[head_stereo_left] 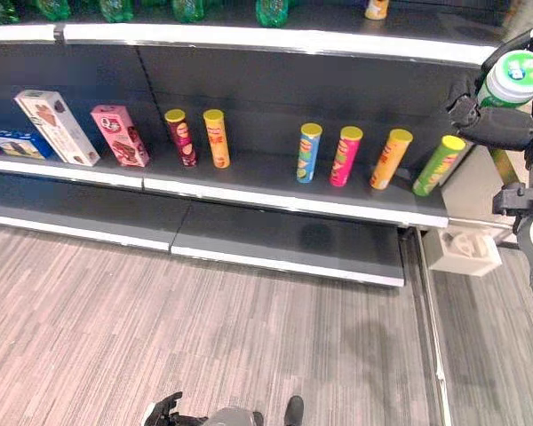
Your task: Put the goods on the table back onto the shelves and tidy them up.
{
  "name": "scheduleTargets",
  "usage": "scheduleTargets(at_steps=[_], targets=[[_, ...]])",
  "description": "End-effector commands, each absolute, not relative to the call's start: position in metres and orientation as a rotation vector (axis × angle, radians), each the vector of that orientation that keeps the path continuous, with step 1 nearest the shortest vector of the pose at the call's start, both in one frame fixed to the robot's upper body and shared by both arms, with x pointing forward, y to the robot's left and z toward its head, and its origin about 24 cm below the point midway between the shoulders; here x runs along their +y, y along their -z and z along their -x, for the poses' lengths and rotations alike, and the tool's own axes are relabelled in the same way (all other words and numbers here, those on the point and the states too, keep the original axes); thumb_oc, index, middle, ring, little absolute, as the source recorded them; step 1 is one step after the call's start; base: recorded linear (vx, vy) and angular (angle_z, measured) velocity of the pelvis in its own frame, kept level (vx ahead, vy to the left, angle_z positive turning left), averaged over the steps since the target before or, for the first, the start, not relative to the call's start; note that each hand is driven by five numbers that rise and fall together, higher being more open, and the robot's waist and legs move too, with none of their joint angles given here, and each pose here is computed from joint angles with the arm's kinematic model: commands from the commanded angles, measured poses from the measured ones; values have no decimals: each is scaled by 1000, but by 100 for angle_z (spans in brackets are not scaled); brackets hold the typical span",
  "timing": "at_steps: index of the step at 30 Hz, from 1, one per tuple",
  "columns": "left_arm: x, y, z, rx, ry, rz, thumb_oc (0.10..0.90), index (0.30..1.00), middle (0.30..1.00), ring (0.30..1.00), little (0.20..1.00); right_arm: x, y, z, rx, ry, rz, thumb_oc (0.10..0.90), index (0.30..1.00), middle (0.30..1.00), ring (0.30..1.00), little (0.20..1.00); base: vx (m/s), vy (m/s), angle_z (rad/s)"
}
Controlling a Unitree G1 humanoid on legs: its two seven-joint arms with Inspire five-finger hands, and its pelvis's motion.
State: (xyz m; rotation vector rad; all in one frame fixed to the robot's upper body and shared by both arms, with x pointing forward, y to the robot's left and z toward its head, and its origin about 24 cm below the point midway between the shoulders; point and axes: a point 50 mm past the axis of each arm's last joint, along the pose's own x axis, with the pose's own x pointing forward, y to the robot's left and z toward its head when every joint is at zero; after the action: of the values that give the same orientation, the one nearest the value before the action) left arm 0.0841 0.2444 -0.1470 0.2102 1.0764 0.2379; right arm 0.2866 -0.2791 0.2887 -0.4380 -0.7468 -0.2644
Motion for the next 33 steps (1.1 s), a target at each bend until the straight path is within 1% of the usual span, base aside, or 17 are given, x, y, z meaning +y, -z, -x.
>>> scheduleTargets(at_steps=[1, 4, 7, 15, 20, 24, 27, 29, 33], targets=[[265, 134, -103, 994, -209, -316, 800, 900, 900, 900, 900, -285, -350, -265, -1001, 319, 421, 400, 300, 300, 300, 300, 282, 66, -6], [266, 135, -100, 1006, -185, -341, 800, 900, 900, 900, 900, -295, -363, -271, -994, 372, 395, 400, 300, 300, 300, 300, 231, 104, -7], [266, 136, -98, 1012, -186, -346, 800, 900, 900, 900, 900, -294, -366, -275, -984, 379, 415, 400, 300, 300, 300, 300, 179, 150, -29], [281, 134, -92, 1035, -230, -386, 800, 900, 900, 900, 900, -296, -395, -286, -973, 437, 463, 400, 300, 300, 300, 300, 150, 164, -11], [287, 127, -103, 997, -222, -407, 800, 900, 900, 900, 900, -291, -414, -287, -985, 445, 500, 400, 300, 300, 300, 300, 3, 85, -10], [298, 119, -113, 965, -247, -442, 800, 900, 900, 900, 900, -296, -420, -297, -933, 470, 499, 400, 300, 300, 300, 300, 23, -121, -48], [299, 120, -108, 973, -254, -432, 800, 900, 900, 900, 900, -296, -415, -303, -887, 439, 488, 400, 300, 300, 300, 300, 136, -190, -7], [289, 125, -107, 978, -252, -385, 800, 900, 900, 900, 900, -293, -410, -309, -858, 402, 492, 400, 300, 300, 300, 300, 168, -198, 58], [280, 132, -99, 1011, -246, -353, 800, 900, 900, 900, 900, -299, -400, -316, -807, 412, 450, 400, 300, 300, 300, 300, 78, -116, 32]])
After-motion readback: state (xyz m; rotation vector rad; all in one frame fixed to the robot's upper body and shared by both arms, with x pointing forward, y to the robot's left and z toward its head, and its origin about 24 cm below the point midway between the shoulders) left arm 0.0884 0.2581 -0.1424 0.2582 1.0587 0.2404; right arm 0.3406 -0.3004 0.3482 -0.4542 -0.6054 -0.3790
